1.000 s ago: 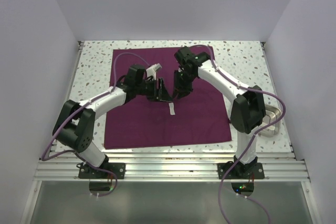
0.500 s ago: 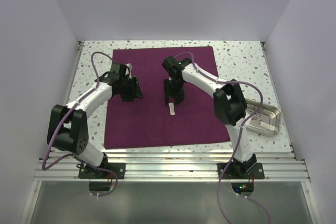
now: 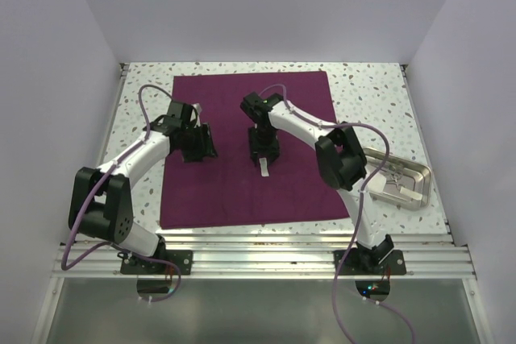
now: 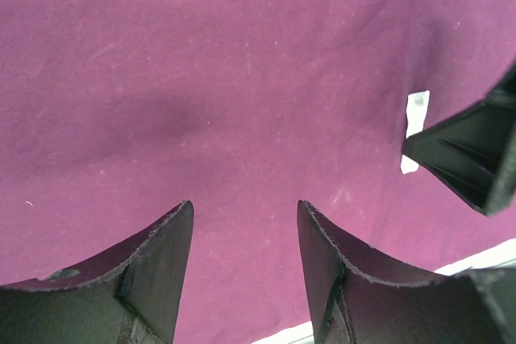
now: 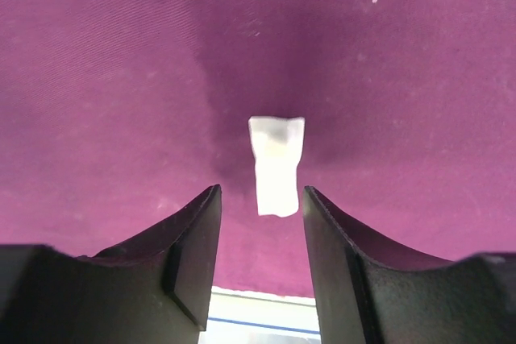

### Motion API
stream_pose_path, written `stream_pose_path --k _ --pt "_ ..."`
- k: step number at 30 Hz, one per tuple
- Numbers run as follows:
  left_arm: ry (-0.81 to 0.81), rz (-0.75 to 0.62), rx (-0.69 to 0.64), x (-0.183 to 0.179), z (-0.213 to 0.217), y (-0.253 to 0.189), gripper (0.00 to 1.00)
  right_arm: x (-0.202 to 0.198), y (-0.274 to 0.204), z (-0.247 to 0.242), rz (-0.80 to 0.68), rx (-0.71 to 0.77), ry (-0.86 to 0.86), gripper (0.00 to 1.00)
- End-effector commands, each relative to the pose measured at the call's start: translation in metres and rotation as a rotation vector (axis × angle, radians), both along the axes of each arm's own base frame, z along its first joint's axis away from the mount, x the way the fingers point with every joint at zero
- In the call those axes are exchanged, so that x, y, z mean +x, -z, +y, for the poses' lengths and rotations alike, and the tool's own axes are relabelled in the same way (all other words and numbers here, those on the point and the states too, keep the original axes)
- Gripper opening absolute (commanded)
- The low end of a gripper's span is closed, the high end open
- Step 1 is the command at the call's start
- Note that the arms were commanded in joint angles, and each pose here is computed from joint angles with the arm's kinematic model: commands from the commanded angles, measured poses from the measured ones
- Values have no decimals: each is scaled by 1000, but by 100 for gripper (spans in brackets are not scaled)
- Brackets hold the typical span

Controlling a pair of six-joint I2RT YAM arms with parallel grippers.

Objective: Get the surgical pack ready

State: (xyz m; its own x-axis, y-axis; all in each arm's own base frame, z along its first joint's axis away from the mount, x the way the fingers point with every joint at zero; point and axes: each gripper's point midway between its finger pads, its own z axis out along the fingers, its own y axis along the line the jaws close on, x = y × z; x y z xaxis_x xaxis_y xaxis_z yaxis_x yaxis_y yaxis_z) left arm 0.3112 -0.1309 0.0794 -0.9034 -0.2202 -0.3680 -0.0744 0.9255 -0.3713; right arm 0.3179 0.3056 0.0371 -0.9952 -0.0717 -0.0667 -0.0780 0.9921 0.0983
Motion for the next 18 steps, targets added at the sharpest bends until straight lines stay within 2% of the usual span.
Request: stream_pose_path --k 1,18 --pt "23 -55 -19 4 2 -12 58 2 2 -2 -12 -40 -1 48" --pt "20 -45 -44 5 7 -9 58 -3 21 -10 20 -83 -21 35"
